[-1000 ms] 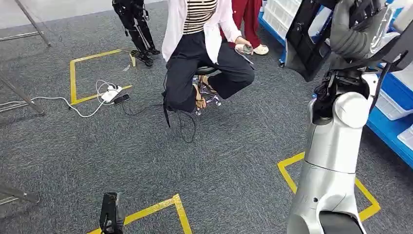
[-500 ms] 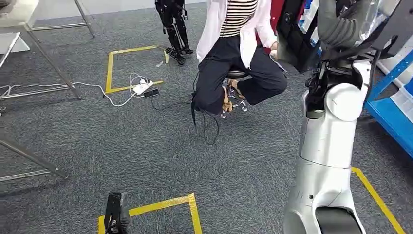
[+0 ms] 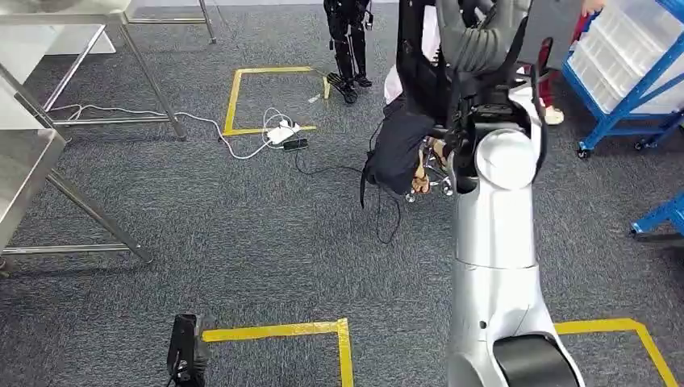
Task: Take the parts from the cabinet and place them on the table.
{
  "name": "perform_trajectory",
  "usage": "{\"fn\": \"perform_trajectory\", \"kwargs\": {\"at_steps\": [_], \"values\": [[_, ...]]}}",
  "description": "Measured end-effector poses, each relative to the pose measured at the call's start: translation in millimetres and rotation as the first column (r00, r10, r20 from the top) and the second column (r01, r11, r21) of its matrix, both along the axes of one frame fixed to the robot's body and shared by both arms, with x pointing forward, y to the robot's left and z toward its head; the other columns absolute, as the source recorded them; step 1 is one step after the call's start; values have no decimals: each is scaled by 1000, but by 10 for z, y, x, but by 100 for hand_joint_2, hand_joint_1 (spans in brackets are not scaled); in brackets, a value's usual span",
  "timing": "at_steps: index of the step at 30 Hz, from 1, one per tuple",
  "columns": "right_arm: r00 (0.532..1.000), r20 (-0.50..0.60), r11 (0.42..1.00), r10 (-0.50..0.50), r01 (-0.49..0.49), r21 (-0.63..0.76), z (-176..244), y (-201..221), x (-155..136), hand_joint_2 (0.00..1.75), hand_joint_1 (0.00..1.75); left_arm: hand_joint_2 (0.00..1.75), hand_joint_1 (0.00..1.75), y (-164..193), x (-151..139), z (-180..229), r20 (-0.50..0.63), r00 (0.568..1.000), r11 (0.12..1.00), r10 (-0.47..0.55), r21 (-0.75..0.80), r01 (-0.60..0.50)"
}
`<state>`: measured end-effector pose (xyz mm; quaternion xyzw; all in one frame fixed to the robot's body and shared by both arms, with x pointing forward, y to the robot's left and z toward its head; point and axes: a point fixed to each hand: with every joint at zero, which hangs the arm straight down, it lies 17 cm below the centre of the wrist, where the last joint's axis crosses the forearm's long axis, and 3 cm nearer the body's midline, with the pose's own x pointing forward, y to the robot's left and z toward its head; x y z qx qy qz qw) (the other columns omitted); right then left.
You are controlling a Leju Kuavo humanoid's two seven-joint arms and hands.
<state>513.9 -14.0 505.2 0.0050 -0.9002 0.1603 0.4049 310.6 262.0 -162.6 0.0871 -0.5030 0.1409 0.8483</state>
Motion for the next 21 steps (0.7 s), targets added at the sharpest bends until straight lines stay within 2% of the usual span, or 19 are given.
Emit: {"fn": "perform_trajectory", "kwargs": {"at_steps": [15, 21], "values": [[998, -46, 996, -46, 43, -74, -175, -41, 158, 175, 175, 0, 0, -106, -3, -4, -5, 1000, 1000, -27, -7, 27], [993, -74, 991, -95, 87, -103, -334, -245, 338, 175, 175, 0, 0, -130, 16, 5, -3, 999, 999, -32, -12, 32]]}}
